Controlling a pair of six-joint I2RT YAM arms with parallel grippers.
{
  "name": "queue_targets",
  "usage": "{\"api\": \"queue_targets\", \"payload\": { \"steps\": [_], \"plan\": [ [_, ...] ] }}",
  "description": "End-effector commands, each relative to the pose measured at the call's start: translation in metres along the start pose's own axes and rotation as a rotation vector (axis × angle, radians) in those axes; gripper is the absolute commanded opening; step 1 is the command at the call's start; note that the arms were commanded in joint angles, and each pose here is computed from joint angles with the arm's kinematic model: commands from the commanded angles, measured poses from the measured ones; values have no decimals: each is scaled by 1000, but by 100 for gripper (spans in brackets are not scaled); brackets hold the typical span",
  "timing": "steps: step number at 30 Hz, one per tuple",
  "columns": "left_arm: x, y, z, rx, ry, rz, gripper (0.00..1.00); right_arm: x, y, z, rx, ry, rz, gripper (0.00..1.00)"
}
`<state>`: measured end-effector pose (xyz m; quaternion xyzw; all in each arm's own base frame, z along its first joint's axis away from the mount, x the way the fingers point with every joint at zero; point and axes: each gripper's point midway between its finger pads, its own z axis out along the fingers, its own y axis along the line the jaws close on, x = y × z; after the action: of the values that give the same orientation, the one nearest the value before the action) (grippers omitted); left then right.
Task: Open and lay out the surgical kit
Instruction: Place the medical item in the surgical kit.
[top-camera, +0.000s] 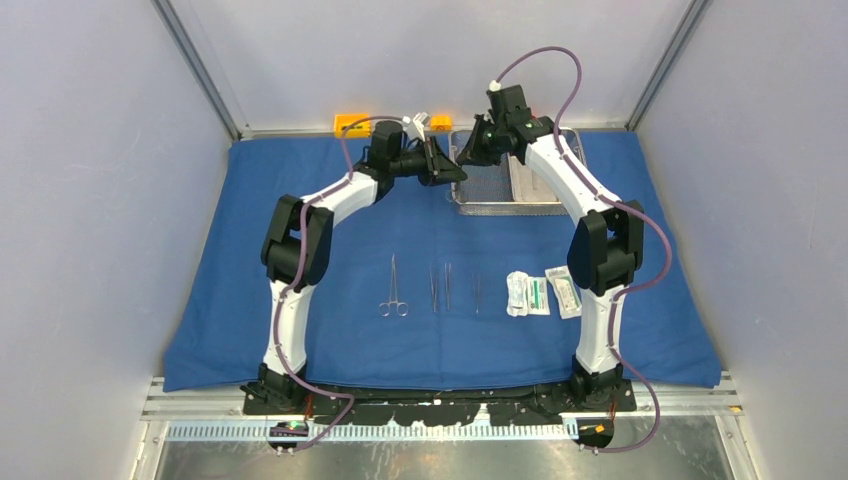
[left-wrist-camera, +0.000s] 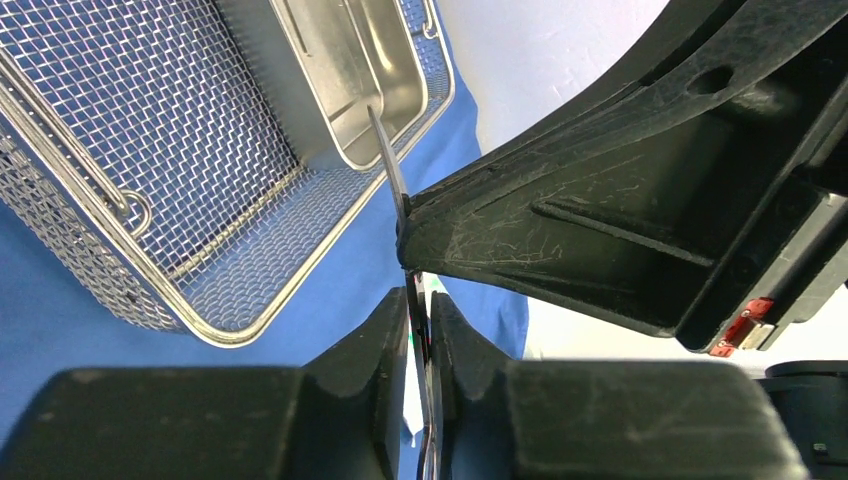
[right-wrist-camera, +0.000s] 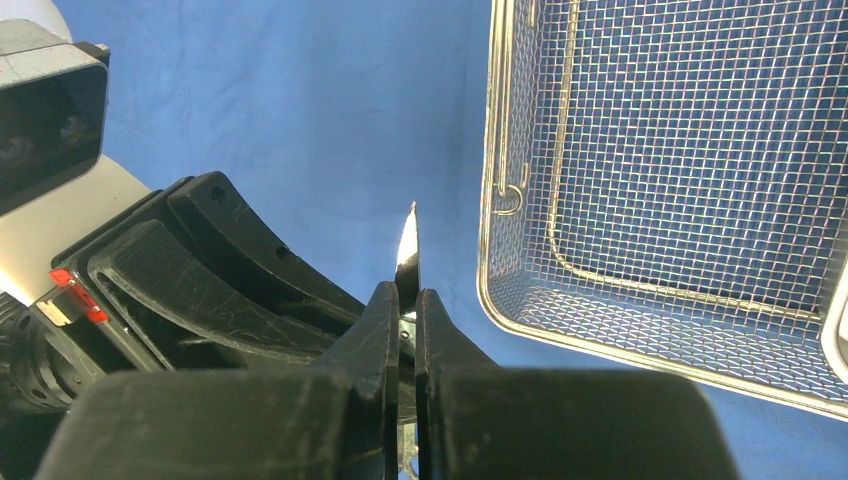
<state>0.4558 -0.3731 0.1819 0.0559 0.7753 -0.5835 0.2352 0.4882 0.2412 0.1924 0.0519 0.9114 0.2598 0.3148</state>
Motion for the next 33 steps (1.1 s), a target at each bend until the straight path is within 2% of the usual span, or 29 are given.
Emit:
{"api": "queue_targets", "payload": {
  "steps": [1,3,6,9,11,14,18,22,25,33],
  "plan": [
    [-13,-21,0,54,-22,58,11,-20,26,-26,-73,-79,-23,0],
    [-12,-21,-1,49,-22,53,0,-21,27,-27,-75,-82,-31,0],
    [-9,-23,-8,30,-29,47,0,-23,28,-33,-76,-93,-51,4],
    [-2,-24,-19,4,-47,37,0,-26,30,-42,-79,-108,-78,19],
    [4,-26,-28,-18,-62,35,0,-28,33,-50,-86,-115,-101,35],
    [19,-32,-48,-54,-67,44,0,-31,35,-63,-105,-129,-145,45],
    [62,-24,-78,-119,-13,27,0,-26,41,-84,-172,-117,-206,48],
    [124,-5,-112,-181,121,-29,0,-9,38,-97,-210,-92,-293,48],
    [154,8,-142,-235,164,-13,0,3,29,-105,-216,-89,-344,48],
    [195,27,-206,-348,117,9,0,39,7,-120,-251,-123,-391,48]
  ]
}}
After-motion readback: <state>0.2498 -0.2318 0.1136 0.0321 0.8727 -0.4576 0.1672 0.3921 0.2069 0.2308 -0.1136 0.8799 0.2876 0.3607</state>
